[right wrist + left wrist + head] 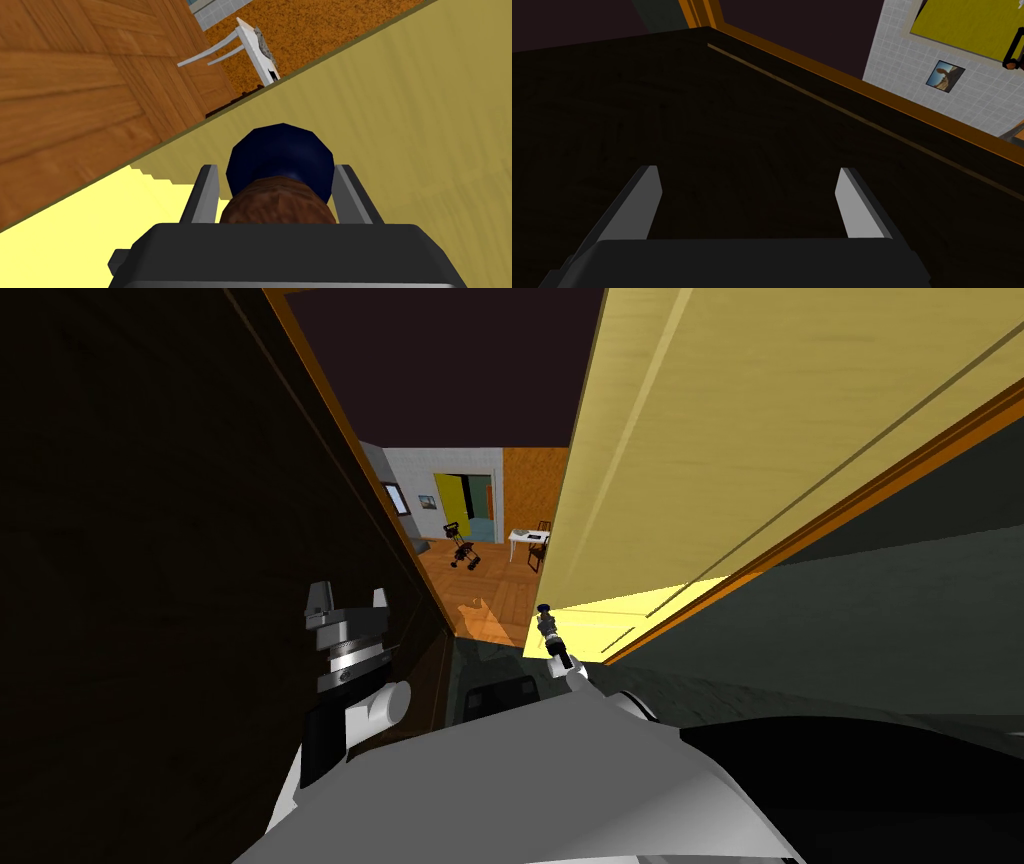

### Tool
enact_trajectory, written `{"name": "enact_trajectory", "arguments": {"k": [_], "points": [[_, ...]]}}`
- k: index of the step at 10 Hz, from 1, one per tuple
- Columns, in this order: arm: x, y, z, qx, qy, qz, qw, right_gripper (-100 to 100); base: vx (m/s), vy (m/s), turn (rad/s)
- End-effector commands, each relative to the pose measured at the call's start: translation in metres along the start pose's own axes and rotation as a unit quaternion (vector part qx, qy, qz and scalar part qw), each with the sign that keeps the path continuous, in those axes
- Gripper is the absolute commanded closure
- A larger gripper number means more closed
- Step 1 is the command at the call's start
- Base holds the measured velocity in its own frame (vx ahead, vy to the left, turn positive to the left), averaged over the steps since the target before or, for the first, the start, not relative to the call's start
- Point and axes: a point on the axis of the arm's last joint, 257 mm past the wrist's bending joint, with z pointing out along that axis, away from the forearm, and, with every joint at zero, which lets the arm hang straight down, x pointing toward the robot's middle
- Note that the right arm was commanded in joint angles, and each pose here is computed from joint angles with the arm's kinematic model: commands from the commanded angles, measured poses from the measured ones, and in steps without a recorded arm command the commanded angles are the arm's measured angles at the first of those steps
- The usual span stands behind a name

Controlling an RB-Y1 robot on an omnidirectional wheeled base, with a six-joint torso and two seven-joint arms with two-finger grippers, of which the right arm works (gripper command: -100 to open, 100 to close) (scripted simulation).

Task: Pull the door open

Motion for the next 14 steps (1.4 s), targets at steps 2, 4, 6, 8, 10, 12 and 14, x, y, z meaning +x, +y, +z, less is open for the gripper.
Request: {"name": "enact_trajectory", "arguments": {"k": [2, 4, 6, 8, 10, 12, 14], "points": [[-0.006, -0.001, -0.0025, 0.001, -0.008, 0.032, 0.9995, 100, -0.031, 0.008, 0.016], [-0.01, 0.001, -0.0019, -0.003, -0.013, 0.068, 0.9976, 100, -0.043, 0.005, 0.037], [-0.012, 0.002, -0.0017, -0.005, -0.015, 0.097, 0.9952, 100, -0.034, 0.002, 0.021], [-0.014, 0.004, -0.0014, -0.007, -0.017, 0.122, 0.9924, 100, -0.026, -0.001, 0.015], [-0.016, 0.005, -0.0012, -0.009, -0.019, 0.145, 0.9893, 100, -0.038, -0.003, 0.025], [-0.017, 0.006, -0.0009, -0.011, -0.021, 0.167, 0.9857, 100, -0.032, -0.003, 0.021], [-0.021, 0.008, -0.0005, -0.016, -0.024, 0.204, 0.9785, 100, -0.04, 0.006, 0.026]]}}
